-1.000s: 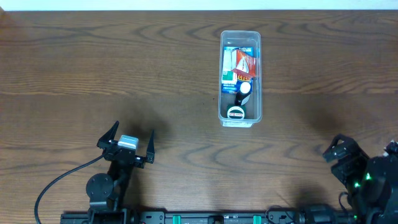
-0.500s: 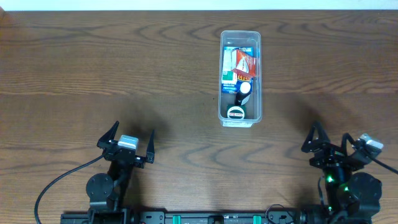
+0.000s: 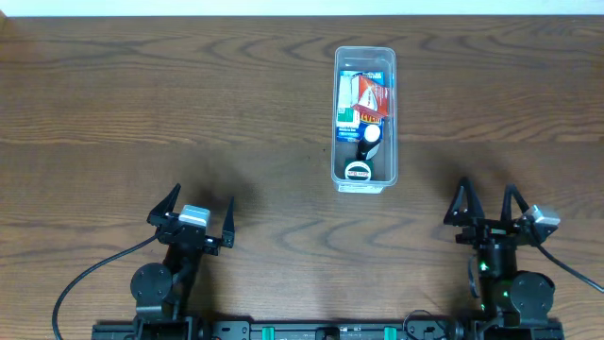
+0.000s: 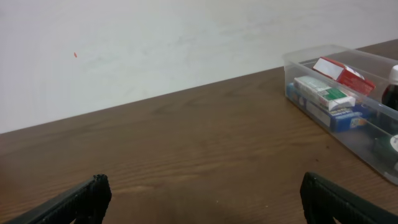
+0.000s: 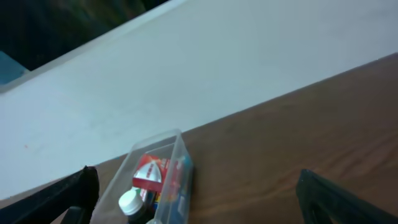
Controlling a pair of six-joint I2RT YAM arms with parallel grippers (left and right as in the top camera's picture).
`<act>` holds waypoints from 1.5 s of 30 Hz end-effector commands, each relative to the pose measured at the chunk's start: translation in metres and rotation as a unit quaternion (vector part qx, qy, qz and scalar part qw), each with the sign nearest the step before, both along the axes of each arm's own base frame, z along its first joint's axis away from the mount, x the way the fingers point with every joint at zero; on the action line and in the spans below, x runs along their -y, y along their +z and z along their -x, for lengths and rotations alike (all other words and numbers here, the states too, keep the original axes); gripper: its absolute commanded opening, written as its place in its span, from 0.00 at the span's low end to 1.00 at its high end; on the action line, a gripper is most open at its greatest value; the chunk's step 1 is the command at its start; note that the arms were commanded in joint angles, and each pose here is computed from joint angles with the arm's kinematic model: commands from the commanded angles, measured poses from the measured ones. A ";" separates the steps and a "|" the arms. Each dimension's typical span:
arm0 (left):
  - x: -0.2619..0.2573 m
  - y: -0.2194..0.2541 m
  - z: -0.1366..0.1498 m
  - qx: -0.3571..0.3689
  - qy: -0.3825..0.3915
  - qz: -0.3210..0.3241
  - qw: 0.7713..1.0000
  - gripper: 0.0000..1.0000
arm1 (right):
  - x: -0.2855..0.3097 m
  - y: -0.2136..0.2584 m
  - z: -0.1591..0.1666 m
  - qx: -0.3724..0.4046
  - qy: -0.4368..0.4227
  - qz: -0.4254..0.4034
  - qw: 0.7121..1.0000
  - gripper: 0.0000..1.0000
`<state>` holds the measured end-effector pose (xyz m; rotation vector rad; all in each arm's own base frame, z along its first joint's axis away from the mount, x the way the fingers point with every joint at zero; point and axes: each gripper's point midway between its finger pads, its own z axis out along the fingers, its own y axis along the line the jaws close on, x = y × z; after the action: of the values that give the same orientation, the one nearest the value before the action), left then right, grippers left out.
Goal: Pack container
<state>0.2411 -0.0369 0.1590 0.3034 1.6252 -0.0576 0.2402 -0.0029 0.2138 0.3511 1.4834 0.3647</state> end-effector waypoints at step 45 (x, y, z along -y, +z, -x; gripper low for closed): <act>0.000 -0.016 0.000 -0.022 -0.001 -0.002 1.000 0.98 | 0.001 -0.057 -0.006 -0.065 0.001 0.132 0.989 0.99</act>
<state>0.2411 -0.0369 0.1591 0.3031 1.6249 -0.0572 0.2465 -0.0029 0.1573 0.1808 1.6371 0.1628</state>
